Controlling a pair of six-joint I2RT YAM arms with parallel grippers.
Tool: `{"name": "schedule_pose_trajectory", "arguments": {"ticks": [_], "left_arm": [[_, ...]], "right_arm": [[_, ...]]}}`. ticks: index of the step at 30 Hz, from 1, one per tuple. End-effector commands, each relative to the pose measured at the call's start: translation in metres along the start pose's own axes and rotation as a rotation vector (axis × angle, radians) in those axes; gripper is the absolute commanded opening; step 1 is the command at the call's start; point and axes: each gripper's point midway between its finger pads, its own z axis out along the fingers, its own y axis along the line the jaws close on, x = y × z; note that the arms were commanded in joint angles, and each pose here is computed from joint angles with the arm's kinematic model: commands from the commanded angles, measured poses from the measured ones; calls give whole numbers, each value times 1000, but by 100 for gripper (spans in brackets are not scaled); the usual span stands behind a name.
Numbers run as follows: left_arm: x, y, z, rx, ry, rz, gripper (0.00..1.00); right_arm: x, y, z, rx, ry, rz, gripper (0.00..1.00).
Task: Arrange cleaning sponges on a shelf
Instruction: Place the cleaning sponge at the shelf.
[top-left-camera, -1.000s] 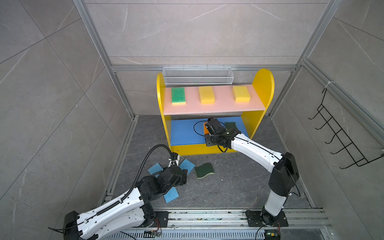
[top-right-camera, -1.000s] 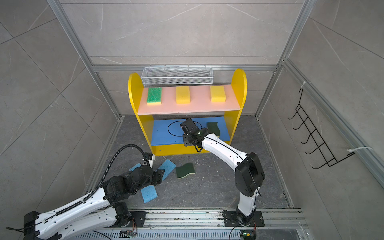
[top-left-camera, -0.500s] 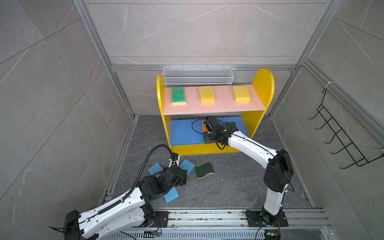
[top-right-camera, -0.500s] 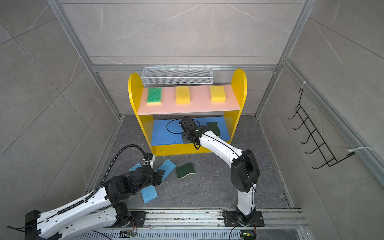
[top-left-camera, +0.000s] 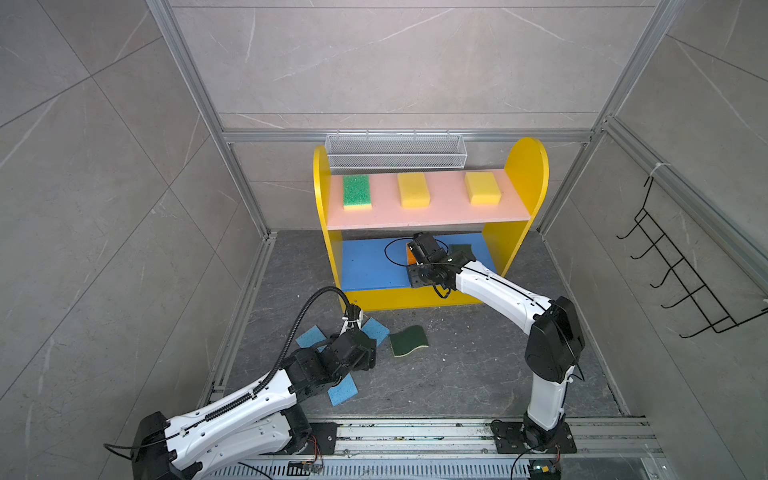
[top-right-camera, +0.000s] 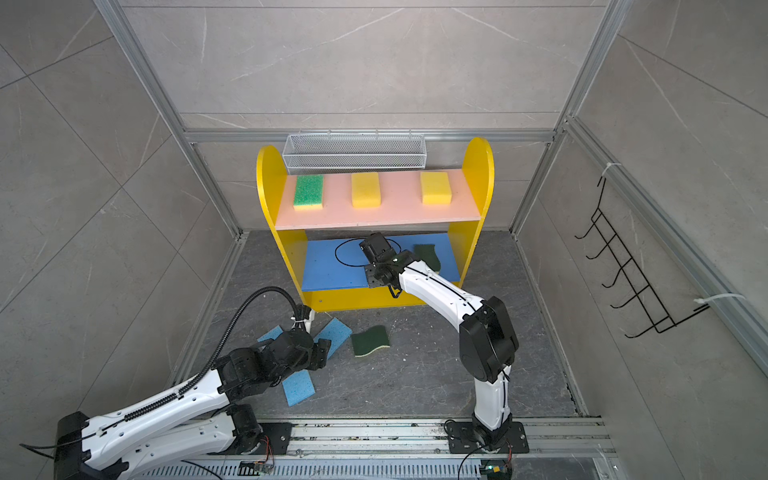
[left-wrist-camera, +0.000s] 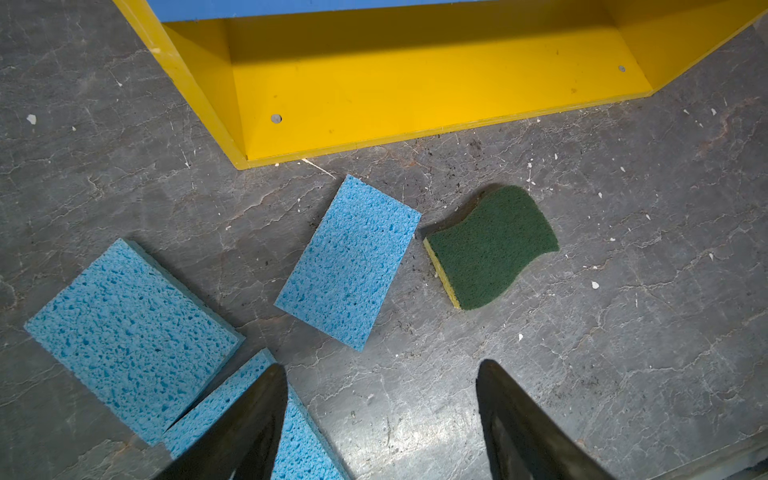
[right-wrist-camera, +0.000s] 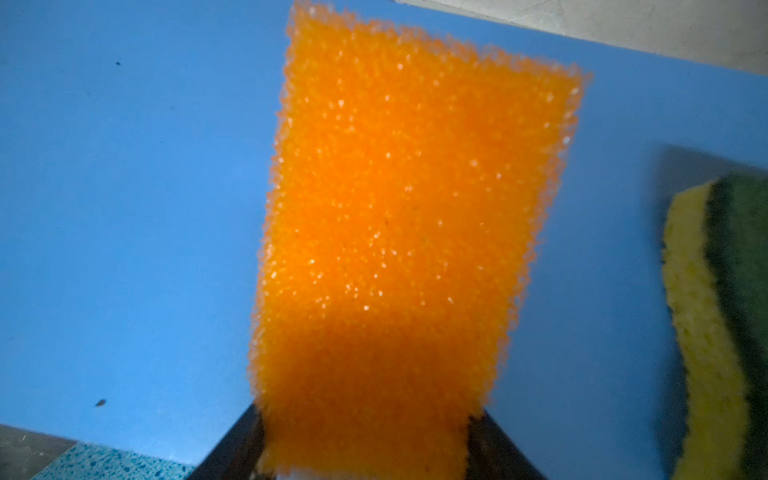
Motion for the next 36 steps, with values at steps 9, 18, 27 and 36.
{"name": "schedule_pose_trajectory", "arguments": {"ticks": [9, 18, 27, 36], "left_arm": [[-16, -4, -2, 0, -45, -17, 75], [-14, -4, 0, -2, -42, -14, 75], [-14, -4, 0, -1, -43, -16, 75], [-14, -5, 0, 2, -46, -22, 75]], "right_arm": [[4, -5, 12, 32, 26, -10, 68], [3, -8, 17, 42, 29, -9, 72], [6, -7, 13, 27, 45, 15, 73], [16, 0, 5, -37, 66, 18, 72]]}}
